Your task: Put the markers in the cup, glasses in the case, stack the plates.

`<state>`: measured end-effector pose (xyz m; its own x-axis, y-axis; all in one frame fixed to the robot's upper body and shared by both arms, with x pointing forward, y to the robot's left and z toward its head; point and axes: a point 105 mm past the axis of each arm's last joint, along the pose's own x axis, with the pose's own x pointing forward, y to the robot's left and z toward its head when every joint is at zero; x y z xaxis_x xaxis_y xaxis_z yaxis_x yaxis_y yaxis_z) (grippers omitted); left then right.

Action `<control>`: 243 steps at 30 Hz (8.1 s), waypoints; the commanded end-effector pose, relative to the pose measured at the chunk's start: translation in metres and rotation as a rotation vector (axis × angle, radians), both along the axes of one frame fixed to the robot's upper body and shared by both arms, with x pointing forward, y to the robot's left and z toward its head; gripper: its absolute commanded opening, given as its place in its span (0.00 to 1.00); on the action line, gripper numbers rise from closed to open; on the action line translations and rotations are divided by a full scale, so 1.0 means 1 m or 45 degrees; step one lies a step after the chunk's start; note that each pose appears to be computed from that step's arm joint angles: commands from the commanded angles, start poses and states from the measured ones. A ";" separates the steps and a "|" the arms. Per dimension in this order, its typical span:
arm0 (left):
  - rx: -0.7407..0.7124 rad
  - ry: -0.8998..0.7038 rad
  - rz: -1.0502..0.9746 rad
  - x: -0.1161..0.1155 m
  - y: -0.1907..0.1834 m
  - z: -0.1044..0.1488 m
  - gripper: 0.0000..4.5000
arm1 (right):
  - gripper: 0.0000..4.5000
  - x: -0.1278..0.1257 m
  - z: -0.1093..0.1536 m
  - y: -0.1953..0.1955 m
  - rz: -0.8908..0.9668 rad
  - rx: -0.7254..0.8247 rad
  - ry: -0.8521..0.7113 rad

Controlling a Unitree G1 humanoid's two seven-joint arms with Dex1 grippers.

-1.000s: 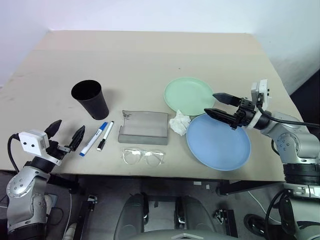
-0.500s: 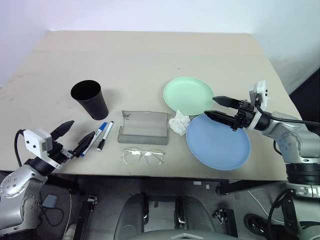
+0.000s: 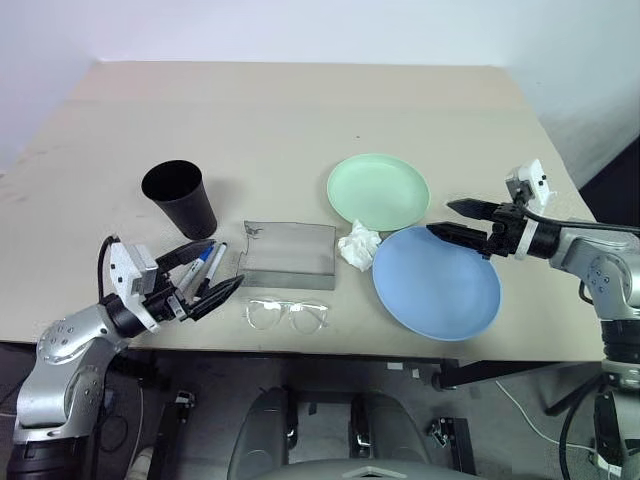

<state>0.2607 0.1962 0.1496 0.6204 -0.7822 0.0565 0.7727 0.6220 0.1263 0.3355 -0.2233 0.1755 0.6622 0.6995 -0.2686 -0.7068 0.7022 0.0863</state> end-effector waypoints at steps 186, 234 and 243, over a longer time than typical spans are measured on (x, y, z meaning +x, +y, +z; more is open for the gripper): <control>0.062 -0.113 0.036 0.019 -0.007 0.009 1.00 | 0.27 0.025 -0.048 0.099 0.330 -0.280 0.023; 0.121 -0.096 0.125 0.010 0.017 0.022 1.00 | 1.00 0.027 0.060 0.129 0.590 -0.099 -0.118; 0.143 -0.079 0.112 0.011 0.018 0.020 1.00 | 1.00 -0.026 0.040 0.176 1.035 -0.191 0.095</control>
